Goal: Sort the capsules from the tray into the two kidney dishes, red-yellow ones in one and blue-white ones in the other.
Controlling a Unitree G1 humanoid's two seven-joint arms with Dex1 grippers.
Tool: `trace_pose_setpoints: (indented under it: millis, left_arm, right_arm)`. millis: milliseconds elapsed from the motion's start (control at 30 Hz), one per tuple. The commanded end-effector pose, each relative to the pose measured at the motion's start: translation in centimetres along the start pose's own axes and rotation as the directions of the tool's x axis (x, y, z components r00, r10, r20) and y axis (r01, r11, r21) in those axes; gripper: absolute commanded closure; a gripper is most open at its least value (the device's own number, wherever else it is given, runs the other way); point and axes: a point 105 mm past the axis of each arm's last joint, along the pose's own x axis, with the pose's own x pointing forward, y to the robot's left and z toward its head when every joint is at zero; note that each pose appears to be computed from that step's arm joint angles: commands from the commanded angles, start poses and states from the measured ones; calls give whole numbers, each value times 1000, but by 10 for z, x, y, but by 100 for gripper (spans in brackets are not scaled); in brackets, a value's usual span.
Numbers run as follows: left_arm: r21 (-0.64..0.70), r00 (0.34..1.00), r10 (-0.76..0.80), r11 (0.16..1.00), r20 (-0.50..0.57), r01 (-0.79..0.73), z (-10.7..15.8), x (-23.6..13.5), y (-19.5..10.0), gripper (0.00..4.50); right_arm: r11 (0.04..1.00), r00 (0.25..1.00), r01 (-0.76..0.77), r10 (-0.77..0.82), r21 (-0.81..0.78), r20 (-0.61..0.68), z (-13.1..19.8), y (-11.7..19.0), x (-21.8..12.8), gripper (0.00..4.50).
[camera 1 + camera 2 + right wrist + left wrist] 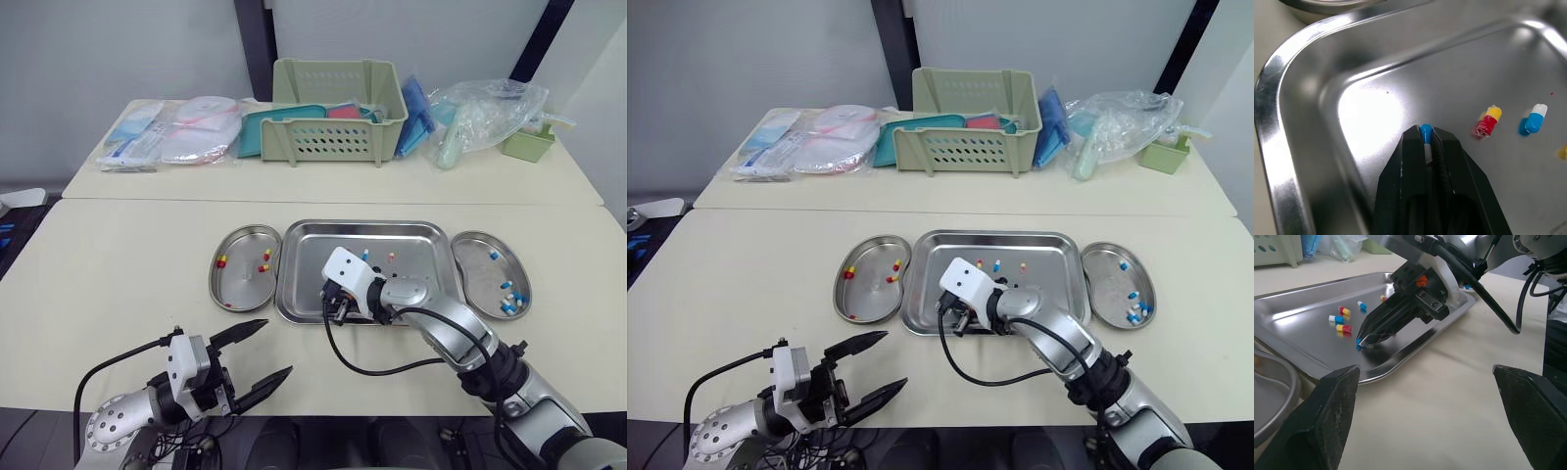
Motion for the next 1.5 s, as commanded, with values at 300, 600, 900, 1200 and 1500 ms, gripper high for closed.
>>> trace_pose_setpoints:
  millis: [300,600,900,1200,1500]
  left_arm:
    - [78,977,-194,979,85,188,21,8,-5,0]
    - [71,971,-201,979,133,193,19,15,-2,0]
    - [79,968,-201,978,153,191,19,20,0,0]
    - [83,968,-194,980,158,183,20,22,0,0]
    - [73,975,-158,986,156,149,20,21,0,0]
  right_arm:
    - [998,983,53,-56,27,174,18,-24,-89,445]
    - [895,917,363,-393,258,73,-44,-59,-185,445]
    - [761,815,570,-573,310,-93,-104,-78,-225,445]
    - [703,763,630,-640,330,-91,-111,-95,-230,362]
    - [703,763,624,-643,341,-71,-105,-98,-234,121]
